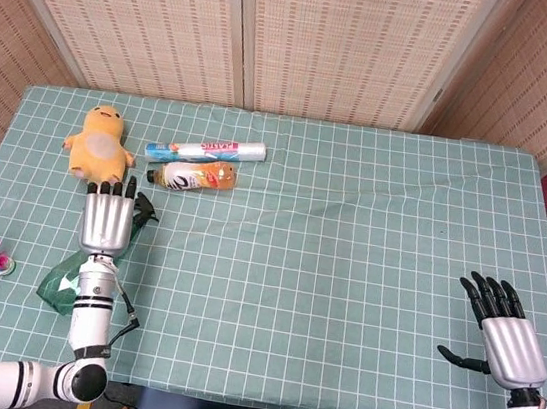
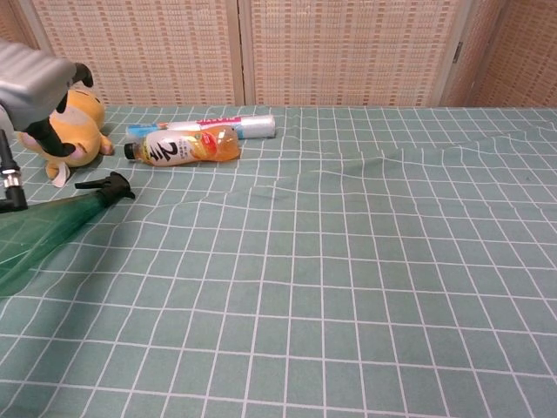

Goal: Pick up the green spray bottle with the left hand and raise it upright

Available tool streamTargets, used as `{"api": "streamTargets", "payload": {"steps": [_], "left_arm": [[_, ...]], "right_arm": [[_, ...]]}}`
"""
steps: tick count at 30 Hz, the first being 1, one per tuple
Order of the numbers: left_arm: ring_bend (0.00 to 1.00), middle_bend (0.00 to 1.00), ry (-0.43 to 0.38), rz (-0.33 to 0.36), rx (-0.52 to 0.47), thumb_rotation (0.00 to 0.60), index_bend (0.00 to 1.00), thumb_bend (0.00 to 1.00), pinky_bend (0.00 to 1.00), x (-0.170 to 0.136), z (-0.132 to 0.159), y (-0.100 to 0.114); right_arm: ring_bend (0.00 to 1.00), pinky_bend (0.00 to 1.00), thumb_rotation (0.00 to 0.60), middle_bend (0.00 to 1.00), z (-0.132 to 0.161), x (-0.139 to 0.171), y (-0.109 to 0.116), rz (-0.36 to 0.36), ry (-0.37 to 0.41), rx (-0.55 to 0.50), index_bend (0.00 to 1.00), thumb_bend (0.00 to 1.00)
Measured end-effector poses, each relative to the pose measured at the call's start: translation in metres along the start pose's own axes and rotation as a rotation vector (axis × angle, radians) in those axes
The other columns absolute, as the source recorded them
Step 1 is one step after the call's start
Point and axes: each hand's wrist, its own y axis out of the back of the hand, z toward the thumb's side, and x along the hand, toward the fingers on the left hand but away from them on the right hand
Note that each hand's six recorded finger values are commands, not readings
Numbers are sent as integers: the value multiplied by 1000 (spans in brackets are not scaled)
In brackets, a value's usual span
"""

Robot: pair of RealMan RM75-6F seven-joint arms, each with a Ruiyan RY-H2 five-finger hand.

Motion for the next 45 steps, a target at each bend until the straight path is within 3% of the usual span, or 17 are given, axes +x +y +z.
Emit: {"api": "streamTargets", "payload": {"steps": [3, 13, 24, 31, 45], "left_arm": [[354, 386, 7, -61, -36, 600, 207, 223, 378, 0, 17, -5], [364, 395, 48, -93, -88, 600, 212, 223, 367, 12, 42, -2], [370, 385, 117, -128, -147, 600, 195, 223, 346, 26, 37, -7], [360, 374, 212, -224, -234, 600, 172, 222, 328, 35, 22, -26], [314, 327, 286, -349, -379, 600, 127, 222, 295, 34, 21, -47]], "right_arm": [[0, 16, 600, 0, 0, 0, 0, 3, 2, -3, 47, 55], [0, 16, 600, 0, -1, 0, 0, 14, 7, -15, 46, 55], [0, 16, 600, 0, -1, -1, 0, 20, 6, -16, 46, 55], [0, 16, 600, 0, 0, -1, -1, 24, 5, -11, 46, 55], [0, 16, 600, 0, 0, -1, -1, 27, 8, -13, 46, 55]]}}
